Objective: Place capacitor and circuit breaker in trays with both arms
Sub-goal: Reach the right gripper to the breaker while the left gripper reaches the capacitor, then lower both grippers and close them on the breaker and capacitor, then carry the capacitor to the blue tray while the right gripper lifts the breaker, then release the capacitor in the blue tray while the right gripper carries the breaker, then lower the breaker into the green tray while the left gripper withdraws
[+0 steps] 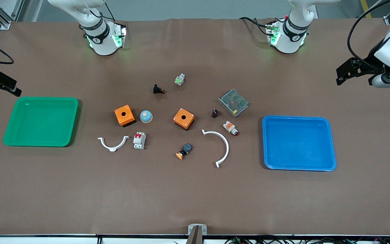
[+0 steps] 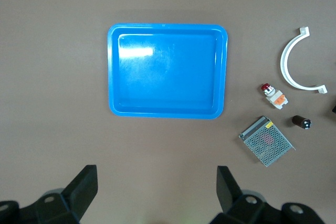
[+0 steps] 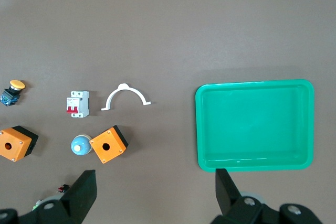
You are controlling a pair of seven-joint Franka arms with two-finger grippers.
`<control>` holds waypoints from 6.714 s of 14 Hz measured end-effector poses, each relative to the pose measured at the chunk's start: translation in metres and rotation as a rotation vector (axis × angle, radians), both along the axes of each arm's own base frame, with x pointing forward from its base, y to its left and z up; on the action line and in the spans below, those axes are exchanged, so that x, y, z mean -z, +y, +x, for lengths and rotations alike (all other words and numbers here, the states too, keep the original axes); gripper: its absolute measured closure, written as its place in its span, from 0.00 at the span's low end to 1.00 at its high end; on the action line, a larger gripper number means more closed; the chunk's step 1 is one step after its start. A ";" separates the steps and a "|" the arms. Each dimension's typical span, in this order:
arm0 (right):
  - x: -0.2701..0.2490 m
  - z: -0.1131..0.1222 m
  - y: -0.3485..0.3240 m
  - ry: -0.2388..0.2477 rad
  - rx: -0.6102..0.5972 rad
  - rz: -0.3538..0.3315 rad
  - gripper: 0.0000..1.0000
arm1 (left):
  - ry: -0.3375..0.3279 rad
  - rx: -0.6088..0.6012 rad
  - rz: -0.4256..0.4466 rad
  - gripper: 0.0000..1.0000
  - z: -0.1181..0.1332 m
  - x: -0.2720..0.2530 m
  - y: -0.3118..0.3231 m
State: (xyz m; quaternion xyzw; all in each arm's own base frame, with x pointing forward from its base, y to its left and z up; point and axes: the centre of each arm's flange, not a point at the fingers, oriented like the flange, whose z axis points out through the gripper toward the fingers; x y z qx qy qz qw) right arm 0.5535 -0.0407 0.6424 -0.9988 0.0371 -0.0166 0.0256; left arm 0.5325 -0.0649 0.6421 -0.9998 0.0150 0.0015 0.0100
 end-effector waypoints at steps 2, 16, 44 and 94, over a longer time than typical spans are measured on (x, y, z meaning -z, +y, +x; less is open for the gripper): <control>0.000 0.000 0.000 0.000 0.000 0.000 0.00 | 0.001 0.001 0.000 0.00 0.000 0.000 0.000; 0.019 0.010 0.003 0.036 -0.005 0.003 0.00 | 0.102 0.037 -0.047 0.00 0.054 0.168 -0.171; 0.395 0.080 0.271 0.221 -0.041 -0.016 0.04 | 0.123 -0.295 -0.045 0.66 -0.059 0.440 -0.366; 0.402 -0.020 -0.226 0.214 -0.081 -0.012 0.60 | -0.013 -0.055 0.016 0.00 0.022 0.007 0.017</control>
